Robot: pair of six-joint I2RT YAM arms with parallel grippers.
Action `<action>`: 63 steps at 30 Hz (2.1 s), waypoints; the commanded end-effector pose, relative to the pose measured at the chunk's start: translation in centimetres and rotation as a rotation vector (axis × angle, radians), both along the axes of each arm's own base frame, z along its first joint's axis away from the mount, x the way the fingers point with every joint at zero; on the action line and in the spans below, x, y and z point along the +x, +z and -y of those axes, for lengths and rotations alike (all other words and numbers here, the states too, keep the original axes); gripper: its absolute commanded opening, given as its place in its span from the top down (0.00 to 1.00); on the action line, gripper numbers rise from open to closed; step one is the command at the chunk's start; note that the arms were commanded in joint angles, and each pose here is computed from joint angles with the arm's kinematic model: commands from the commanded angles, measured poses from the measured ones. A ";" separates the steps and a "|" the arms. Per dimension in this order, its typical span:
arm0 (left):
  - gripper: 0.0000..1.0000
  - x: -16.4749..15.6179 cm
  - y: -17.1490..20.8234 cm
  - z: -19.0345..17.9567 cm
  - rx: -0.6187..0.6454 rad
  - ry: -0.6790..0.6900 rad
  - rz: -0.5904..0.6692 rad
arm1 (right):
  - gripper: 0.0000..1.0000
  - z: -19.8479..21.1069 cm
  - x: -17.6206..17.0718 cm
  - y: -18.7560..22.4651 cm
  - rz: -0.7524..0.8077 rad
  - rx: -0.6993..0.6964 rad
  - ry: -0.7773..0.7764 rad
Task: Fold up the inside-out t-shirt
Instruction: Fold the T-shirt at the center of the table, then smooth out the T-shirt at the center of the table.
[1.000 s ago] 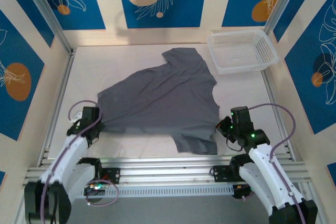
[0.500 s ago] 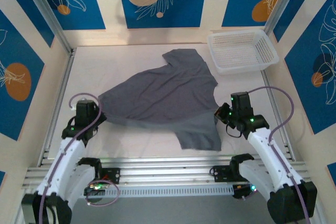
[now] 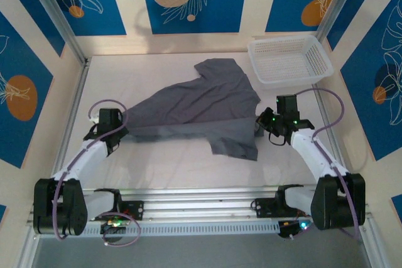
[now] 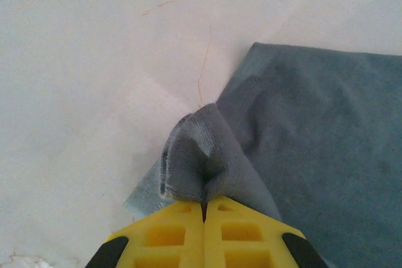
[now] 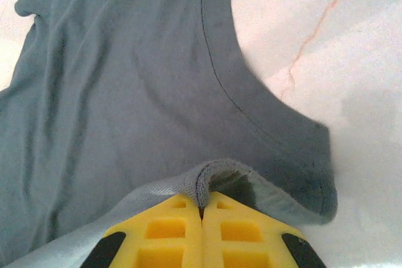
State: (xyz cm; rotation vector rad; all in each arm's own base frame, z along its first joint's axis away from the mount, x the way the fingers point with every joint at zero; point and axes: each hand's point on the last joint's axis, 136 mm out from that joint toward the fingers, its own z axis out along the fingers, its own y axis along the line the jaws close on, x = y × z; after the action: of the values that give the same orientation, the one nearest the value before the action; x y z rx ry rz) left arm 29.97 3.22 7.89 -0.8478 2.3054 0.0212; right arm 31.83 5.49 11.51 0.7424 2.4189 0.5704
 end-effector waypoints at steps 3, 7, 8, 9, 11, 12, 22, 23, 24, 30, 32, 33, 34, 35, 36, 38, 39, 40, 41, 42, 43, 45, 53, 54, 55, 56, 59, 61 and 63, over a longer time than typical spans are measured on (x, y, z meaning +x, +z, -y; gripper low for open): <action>1.00 1.4 0.4 -1.6 0.045 0.055 0.041 | 1.00 0.2 3.7 0.6 0.055 0.002 0.016; 1.00 2.5 -0.9 -1.3 0.024 0.031 0.025 | 1.00 0.3 5.2 -1.5 0.022 0.000 0.010; 0.98 2.9 -1.2 -1.1 0.013 0.021 0.022 | 0.97 0.2 5.6 -2.0 0.014 0.000 0.017; 0.92 3.3 -1.5 -0.8 0.003 0.009 0.016 | 0.90 0.0 6.0 -2.6 0.002 0.001 0.026; 0.74 3.6 -2.0 -1.0 0.001 0.023 0.000 | 0.79 -0.1 6.2 -3.6 -0.046 0.005 0.026; 0.65 3.6 -2.1 -1.1 0.003 0.031 -0.003 | 0.75 0.1 6.0 -3.8 -0.068 0.003 0.013; 0.38 3.4 5.8 3.3 -0.114 -0.194 0.230 | 0.56 0.2 -0.9 -1.9 -0.057 0.031 -0.077; 0.38 3.2 6.7 4.3 -0.132 -0.244 0.253 | 0.56 -0.2 -2.1 -2.6 -0.082 0.025 -0.071; 0.38 2.8 7.7 5.4 -0.148 -0.303 0.275 | 0.56 -0.6 -3.6 -3.6 -0.120 0.019 -0.061; 0.33 0.3 10.8 11.5 -0.218 -0.646 0.355 | 0.53 -2.0 -9.0 -8.8 -0.297 -0.011 -0.007; 0.31 -0.1 10.7 12.0 -0.204 -0.674 0.347 | 0.53 -2.8 -9.1 -9.4 -0.317 -0.007 0.027; 0.30 -0.2 10.5 12.0 -0.195 -0.678 0.340 | 0.55 -3.3 -8.8 -9.4 -0.317 -0.001 0.046; 0.29 -0.3 10.3 11.9 -0.189 -0.676 0.334 | 0.59 -3.8 -8.4 -9.2 -0.312 0.012 0.063; 0.28 -0.4 10.2 11.9 -0.187 -0.674 0.330 | 0.64 -4.3 -8.0 -9.1 -0.306 0.026 0.074; 0.28 -0.5 10.1 11.8 -0.187 -0.671 0.325 | 0.72 -4.9 -7.4 -8.8 -0.295 0.044 0.088; 0.26 -0.6 10.0 11.8 -0.188 -0.668 0.323 | 0.93 -5.9 -6.4 -8.0 -0.277 0.063 0.105; 0.26 -0.7 9.9 11.8 -0.190 -0.666 0.320 | 1.00 -6.6 -5.7 -7.3 -0.260 0.069 0.121; 0.25 -0.8 9.8 11.7 -0.191 -0.661 0.315 | 1.00 -7.5 -5.0 -6.3 -0.233 0.081 0.148; 0.25 -1.0 9.6 11.6 -0.191 -0.659 0.311 | 1.00 -8.5 -4.3 -5.3 -0.209 0.101 0.169; 0.24 -1.2 9.4 11.6 -0.190 -0.656 0.301 | 1.00 -9.7 -3.5 -4.1 -0.188 0.147 0.192; 0.24 -1.3 9.3 11.5 -0.189 -0.652 0.297 | 1.00 -10.9 -2.5 -2.8 -0.167 0.203 0.210; 0.22 -1.2 9.3 11.6 -0.190 -0.654 0.301 | 1.00 -12.0 0.1 -0.7 -0.135 0.253 0.203; 0.13 2.4 8.1 12.2 -0.207 -0.651 0.214 | 0.80 -4.7 13.6 0.5 -0.071 0.116 -0.080; 0.13 2.8 7.7 12.1 -0.203 -0.642 0.192 | 0.65 -4.4 14.0 0.3 -0.082 0.104 -0.082; 0.13 3.2 7.2 12.0 -0.198 -0.632 0.169 | 0.58 -4.5 13.8 0.4 -0.103 0.107 -0.062; 0.13 3.6 6.9 11.9 -0.196 -0.628 0.156 | 0.55 -5.0 13.5 0.5 -0.107 0.108 -0.031; 0.25 5.4 5.3 11.0 -0.170 -0.562 0.102 | 0.53 -7.2 11.3 0.4 -0.077 0.089 0.058; 0.57 7.1 4.0 11.0 -0.170 -0.537 0.066 | 0.61 -8.9 9.6 -1.2 -0.081 0.081 0.090; 0.97 9.0 3.1 11.7 -0.199 -0.543 0.069 | 0.76 -10.2 8.5 -3.4 -0.120 0.074 0.108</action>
State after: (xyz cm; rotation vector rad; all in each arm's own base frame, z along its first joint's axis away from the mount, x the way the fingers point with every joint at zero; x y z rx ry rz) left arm 36.55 -8.15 11.24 -0.2687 2.4484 -0.4760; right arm 41.97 14.02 9.82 0.7522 2.5271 0.6886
